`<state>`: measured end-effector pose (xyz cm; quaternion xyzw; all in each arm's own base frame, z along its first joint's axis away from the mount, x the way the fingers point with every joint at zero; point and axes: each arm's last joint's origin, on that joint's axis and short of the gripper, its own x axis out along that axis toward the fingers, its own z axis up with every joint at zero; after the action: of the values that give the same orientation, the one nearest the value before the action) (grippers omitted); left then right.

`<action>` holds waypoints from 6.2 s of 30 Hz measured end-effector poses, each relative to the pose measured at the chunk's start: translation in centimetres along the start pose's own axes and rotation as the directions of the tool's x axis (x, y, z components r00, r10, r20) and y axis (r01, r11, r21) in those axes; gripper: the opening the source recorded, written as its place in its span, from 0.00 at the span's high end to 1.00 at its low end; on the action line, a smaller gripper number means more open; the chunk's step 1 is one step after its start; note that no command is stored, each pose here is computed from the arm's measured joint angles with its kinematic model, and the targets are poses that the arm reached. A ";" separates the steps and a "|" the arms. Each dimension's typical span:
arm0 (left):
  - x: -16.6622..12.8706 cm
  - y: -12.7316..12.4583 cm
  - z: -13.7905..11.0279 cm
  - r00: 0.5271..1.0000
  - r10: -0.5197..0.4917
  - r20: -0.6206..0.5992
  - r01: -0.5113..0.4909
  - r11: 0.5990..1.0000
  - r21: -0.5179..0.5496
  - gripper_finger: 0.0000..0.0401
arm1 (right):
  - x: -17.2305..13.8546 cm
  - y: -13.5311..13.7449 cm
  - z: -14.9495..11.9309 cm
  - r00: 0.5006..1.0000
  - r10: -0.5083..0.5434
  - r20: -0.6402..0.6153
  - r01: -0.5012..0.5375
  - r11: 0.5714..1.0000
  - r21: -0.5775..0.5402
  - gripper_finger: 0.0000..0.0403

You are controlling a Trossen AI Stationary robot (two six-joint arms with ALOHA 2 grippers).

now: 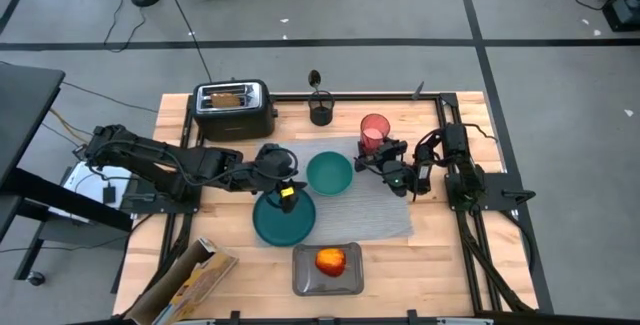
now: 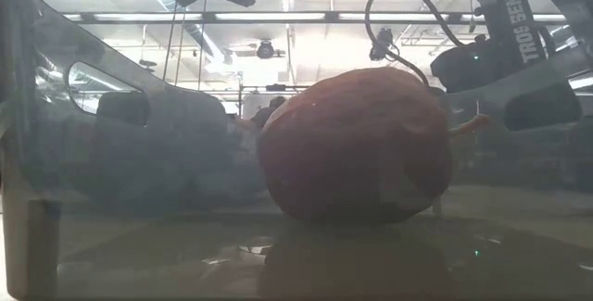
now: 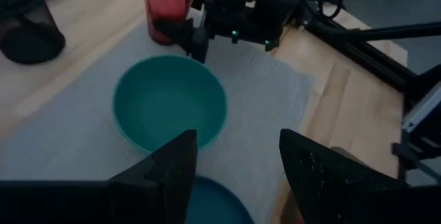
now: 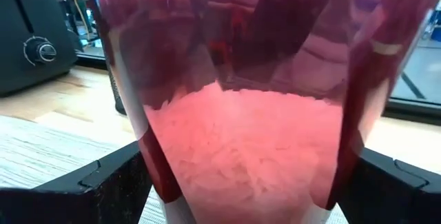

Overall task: Arrange a breakfast setting
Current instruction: Put the red cup of milk on the gray tablemat to the top right of the green bowl, then adjust the gray tablemat, then move the black bin to the lower right of the table

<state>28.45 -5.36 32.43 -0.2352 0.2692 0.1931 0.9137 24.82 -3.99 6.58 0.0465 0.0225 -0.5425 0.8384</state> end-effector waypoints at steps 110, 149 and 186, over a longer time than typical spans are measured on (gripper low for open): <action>3.3 3.7 -3.3 0.996 -0.053 -0.074 0.048 0.997 -0.066 0.47 | -8.2 -3.3 5.6 0.349 0.197 -0.916 -0.745 0.651 -0.143 0.07; -3.0 -5.2 -7.1 0.879 -0.461 0.121 0.471 0.880 -0.068 0.57 | -19.7 12.1 20.8 0.273 0.551 -0.789 -0.922 0.385 -0.050 0.09; -7.4 -8.1 -8.7 0.688 -0.718 0.104 0.712 0.696 0.098 0.57 | -18.4 18.8 10.5 0.105 0.097 -0.990 0.294 0.948 0.124 0.49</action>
<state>23.06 -18.28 32.88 -0.2851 0.0989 -0.1693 0.9382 34.33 19.26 19.61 0.5165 0.4977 -0.4245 0.5525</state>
